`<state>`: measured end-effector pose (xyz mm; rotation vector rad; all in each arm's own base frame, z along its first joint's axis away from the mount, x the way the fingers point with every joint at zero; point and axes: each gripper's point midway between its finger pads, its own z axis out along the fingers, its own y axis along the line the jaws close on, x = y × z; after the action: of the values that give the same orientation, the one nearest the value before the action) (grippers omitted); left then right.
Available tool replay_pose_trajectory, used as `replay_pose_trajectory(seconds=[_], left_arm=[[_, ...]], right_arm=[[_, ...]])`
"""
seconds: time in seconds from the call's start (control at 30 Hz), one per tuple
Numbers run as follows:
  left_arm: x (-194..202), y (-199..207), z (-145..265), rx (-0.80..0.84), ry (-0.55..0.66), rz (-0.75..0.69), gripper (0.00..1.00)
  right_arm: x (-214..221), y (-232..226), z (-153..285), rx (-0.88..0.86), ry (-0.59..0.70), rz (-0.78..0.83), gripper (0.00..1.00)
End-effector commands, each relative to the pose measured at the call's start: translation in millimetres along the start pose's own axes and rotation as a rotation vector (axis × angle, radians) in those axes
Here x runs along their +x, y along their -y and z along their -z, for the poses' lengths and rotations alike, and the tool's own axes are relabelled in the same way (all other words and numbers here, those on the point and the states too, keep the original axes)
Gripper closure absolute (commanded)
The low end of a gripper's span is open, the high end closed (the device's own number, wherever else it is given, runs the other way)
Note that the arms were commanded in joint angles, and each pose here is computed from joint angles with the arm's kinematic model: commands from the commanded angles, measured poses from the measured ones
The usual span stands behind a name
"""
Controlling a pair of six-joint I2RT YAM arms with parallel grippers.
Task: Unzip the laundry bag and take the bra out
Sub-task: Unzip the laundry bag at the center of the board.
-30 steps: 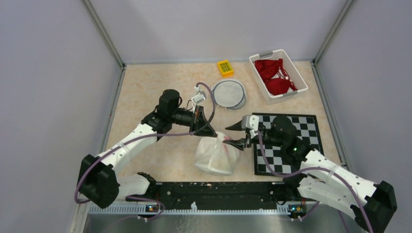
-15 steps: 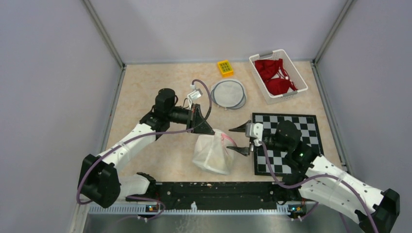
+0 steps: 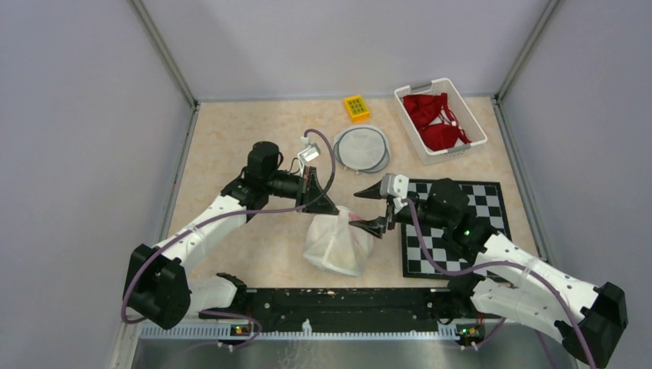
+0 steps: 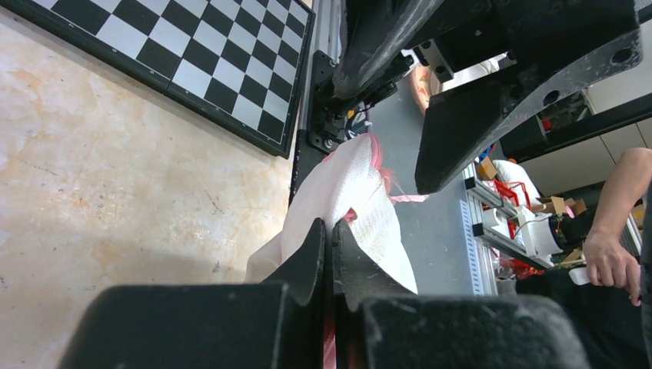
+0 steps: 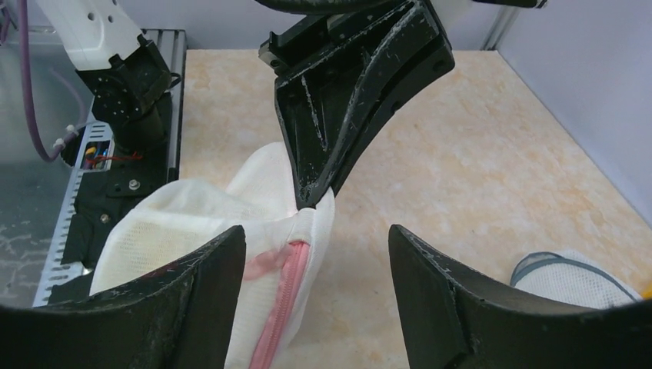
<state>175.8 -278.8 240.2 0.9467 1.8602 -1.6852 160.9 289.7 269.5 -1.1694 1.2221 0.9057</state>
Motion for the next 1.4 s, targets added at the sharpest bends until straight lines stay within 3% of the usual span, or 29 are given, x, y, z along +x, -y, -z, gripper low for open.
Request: replay_pose_trajectory(seconds=[0.0,0.17,0.3,0.53,0.8,0.87,0.93,1.07,1.37], left_arm=[[-14.2,12.6,1.5,0.033,0.025,-0.050,1.00],[-14.2,21.1,0.7,0.088,0.032,-0.007,1.00],[-13.8,27.2,1.3,0.118,0.029,0.011,1.00],[-9.0,31.7,2.3,0.146,0.022,0.045,1.00],[-8.9,32.6,3.2,0.151,0.033,0.058,1.00],[-11.0,28.6,3.1,0.115,0.042,0.034,1.00],[-16.3,22.5,3.3,0.051,0.061,-0.006,0.83],[-27.3,17.7,5.6,-0.029,0.106,-0.074,0.66],[-21.5,16.1,3.3,-0.038,0.106,-0.090,0.55]], right_arm=[[-27.1,-2.1,-9.3,-0.027,0.082,0.013,0.32],[-15.5,-7.8,-14.6,-0.033,0.090,0.062,0.34],[-4.9,-12.0,-15.5,-0.040,0.082,0.134,0.48],[5.5,-13.0,-12.3,-0.031,0.074,0.177,0.50],[5.4,-14.1,-9.3,-0.030,0.080,0.201,0.98],[4.4,-13.6,-8.5,-0.024,0.083,0.191,1.00],[1.9,-12.3,-8.2,-0.012,0.088,0.169,1.00],[-7.9,-8.4,-7.9,0.025,0.124,0.092,1.00],[-12.9,-5.9,-8.1,0.053,0.142,0.000,1.00]])
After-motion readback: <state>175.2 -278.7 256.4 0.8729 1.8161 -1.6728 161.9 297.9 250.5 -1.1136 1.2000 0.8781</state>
